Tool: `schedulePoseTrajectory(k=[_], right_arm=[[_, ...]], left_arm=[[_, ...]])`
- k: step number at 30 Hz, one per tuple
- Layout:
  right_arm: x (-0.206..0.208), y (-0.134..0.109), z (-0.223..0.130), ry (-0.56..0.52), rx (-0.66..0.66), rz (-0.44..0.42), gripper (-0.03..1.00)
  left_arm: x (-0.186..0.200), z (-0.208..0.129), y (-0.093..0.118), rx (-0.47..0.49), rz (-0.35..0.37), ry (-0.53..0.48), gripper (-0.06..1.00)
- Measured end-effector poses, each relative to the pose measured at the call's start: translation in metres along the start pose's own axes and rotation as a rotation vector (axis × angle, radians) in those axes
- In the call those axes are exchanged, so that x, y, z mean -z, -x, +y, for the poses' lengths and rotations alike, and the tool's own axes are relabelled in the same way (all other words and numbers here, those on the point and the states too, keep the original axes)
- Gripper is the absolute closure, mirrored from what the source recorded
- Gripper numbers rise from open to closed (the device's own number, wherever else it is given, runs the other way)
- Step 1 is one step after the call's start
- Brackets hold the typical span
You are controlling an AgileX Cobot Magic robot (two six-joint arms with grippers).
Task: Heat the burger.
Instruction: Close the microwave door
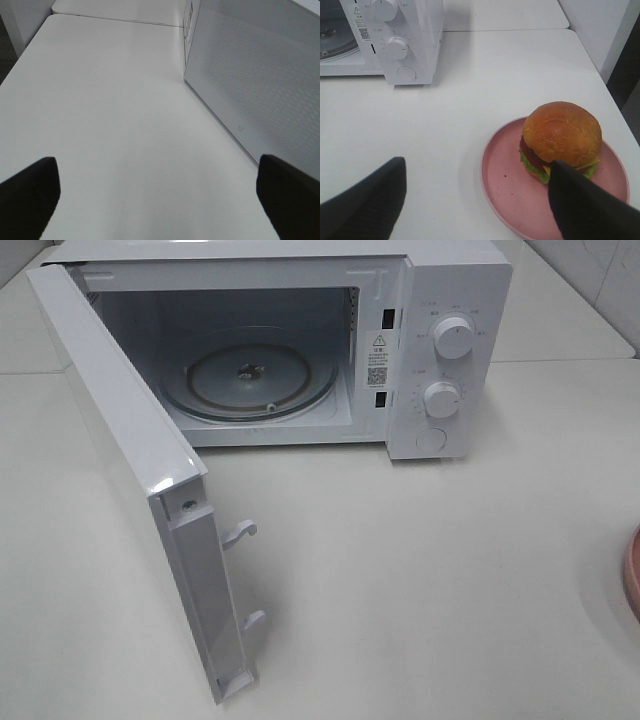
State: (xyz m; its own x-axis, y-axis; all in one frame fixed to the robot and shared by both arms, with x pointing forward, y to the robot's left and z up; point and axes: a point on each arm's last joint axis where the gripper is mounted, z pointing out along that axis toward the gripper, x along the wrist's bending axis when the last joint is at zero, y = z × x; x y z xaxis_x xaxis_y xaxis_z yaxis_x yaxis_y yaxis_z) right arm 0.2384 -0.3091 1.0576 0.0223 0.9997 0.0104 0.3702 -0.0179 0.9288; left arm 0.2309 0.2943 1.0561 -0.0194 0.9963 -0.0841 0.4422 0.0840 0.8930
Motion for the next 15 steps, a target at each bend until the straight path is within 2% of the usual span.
schedulePoseTrajectory(k=[6,9,10,11,13,14,15], right_arm=[[0.0,0.0,0.0,0.0,0.0,0.0,0.22],[0.0,0.0,0.0,0.0,0.0,0.0,0.22],[0.0,0.0,0.0,0.0,0.0,0.0,0.22],[0.0,0.0,0.0,0.0,0.0,0.0,0.22],[0.0,0.0,0.0,0.0,0.0,0.0,0.22],[0.0,0.0,0.0,0.0,0.0,0.0,0.22],[0.0,0.0,0.0,0.0,0.0,0.0,0.22]], left_arm=[[0.002,0.001,0.001,0.005,-0.011,0.008,-0.04],[0.006,0.009,0.002,0.005,-0.014,0.068,-0.02],[0.007,0.01,0.002,0.005,-0.015,0.079,-0.01],[0.007,0.013,0.002,0.005,-0.015,0.106,0.05],[0.006,0.015,0.002,0.006,-0.015,0.116,0.09],[0.003,0.019,0.002,0.007,-0.013,0.121,0.18],[0.003,0.019,0.002,0.007,-0.013,0.121,0.18]])
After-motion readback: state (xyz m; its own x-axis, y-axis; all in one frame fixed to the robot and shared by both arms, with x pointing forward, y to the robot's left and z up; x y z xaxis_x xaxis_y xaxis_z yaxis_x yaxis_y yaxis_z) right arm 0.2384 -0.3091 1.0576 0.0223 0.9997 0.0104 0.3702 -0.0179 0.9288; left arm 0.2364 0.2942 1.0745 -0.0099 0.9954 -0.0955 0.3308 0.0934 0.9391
